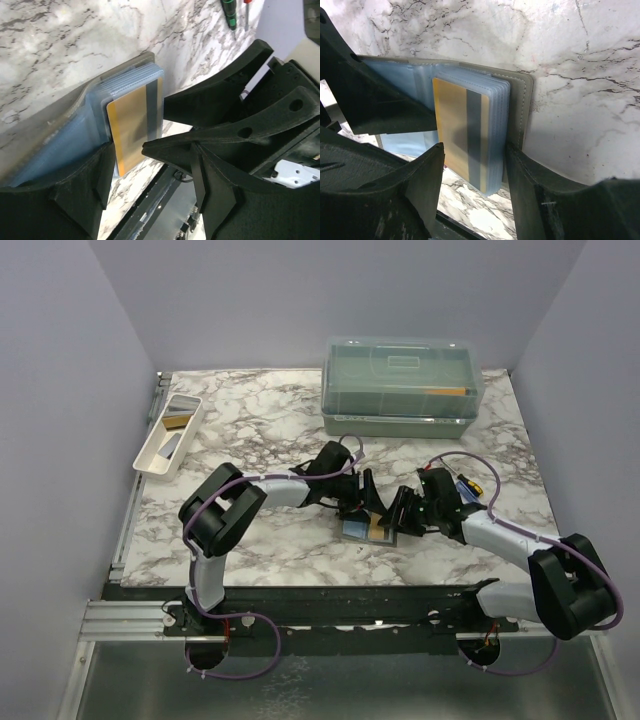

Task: Put the credit cards into the card holder
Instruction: Insert the credit card into the card holder, then pick up the credit card from the storage box.

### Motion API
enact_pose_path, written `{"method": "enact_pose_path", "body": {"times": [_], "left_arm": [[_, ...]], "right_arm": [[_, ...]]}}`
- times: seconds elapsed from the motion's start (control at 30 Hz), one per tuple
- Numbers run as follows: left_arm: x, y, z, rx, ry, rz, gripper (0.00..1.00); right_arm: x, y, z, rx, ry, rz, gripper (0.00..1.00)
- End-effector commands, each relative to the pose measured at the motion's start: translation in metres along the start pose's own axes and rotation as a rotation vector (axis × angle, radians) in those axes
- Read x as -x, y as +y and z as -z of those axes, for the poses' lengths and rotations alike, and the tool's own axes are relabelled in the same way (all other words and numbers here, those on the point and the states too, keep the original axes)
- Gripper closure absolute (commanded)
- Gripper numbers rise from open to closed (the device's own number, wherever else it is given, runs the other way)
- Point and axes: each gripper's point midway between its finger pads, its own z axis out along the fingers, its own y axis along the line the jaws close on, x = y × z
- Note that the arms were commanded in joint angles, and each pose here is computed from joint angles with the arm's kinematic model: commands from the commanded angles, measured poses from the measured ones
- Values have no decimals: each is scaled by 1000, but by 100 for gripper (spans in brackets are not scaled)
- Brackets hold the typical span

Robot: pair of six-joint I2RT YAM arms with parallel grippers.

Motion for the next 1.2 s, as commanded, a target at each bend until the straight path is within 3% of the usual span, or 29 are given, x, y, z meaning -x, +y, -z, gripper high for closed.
{"method": "enact_pose_path", "body": {"times": [0.0,0.27,0.5,0.6,0.7,0.9,1.17], "left_arm": [[-6,-38,1,-153,30,-26,34],[4,-22,32,-26,-11,-77,33],[29,-12,107,86,-111,-103,25],[64,0,163,125,-274,-71,22],[113,20,233,211,-513,-5,21],[197,93,378,431,-1037,300,17],[267,170,475,453,-1417,566,16]], "right_arm": [[-7,6,0,32,27,8,43],[2,-6,11,-63,-4,72,36],[11,-1,11,-60,-10,127,33],[14,3,12,-46,-14,149,33],[15,6,11,-30,-16,175,33],[17,10,8,-12,-1,216,33],[20,7,9,-27,-16,225,33]]}}
